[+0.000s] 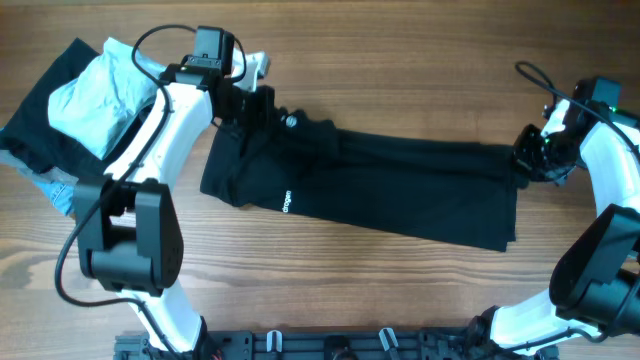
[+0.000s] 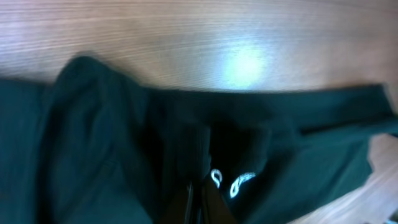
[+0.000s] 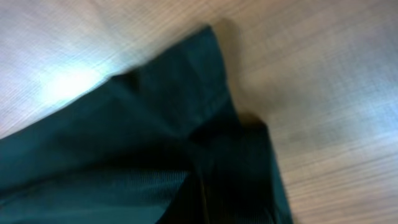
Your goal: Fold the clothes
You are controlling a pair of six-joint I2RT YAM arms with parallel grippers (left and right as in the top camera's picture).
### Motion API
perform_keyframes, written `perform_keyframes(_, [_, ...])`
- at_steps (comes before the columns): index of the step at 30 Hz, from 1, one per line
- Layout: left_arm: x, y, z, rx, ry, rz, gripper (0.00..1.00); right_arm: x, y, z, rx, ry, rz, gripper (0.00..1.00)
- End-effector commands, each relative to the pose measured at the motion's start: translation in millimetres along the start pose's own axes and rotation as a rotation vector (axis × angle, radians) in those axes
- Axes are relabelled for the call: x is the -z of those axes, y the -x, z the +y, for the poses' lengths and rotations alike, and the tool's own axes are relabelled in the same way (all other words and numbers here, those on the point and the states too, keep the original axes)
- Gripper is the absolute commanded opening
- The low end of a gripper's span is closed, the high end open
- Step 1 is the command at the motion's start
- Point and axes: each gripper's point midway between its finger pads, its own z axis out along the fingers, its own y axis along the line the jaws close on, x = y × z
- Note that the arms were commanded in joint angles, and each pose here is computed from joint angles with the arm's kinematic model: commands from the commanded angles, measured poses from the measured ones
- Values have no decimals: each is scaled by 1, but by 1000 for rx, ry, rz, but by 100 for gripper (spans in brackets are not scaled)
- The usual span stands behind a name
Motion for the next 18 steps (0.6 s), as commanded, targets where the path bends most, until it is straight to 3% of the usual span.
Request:
perform_keyframes(1, [19,-21,22,-17,157,60,4,9,-24,-22,-46,-116,69,4])
perform_keyframes(10, [32,-78,35,73,249,283,6,14,-56,-28,-53,-149,203,4])
perform_keyframes(11, [34,-84,35,83,251,308,15,15,-57,-28,-53,-149,204,5])
perform_keyframes(12, [36,-89,35,91,254,329,33,15,-57,-28,-53,-149,204,10])
perform_keyframes(13, [37,-91,35,95,255,339,59,15,-57,-28,-53,-149,205,30])
perform_keyframes(14, [37,-92,35,96,255,341,67,15,-57,-28,-52,-150,207,41])
perform_keyframes(15, [36,-90,35,92,254,331,71,15,-58,-29,-53,-150,209,50])
perform_keyframes(16, [34,-83,35,83,251,306,70,15,-58,-28,-53,-150,208,50])
perform_keyframes(18, [29,-73,28,70,200,263,59,14,-56,-28,-52,-148,200,51])
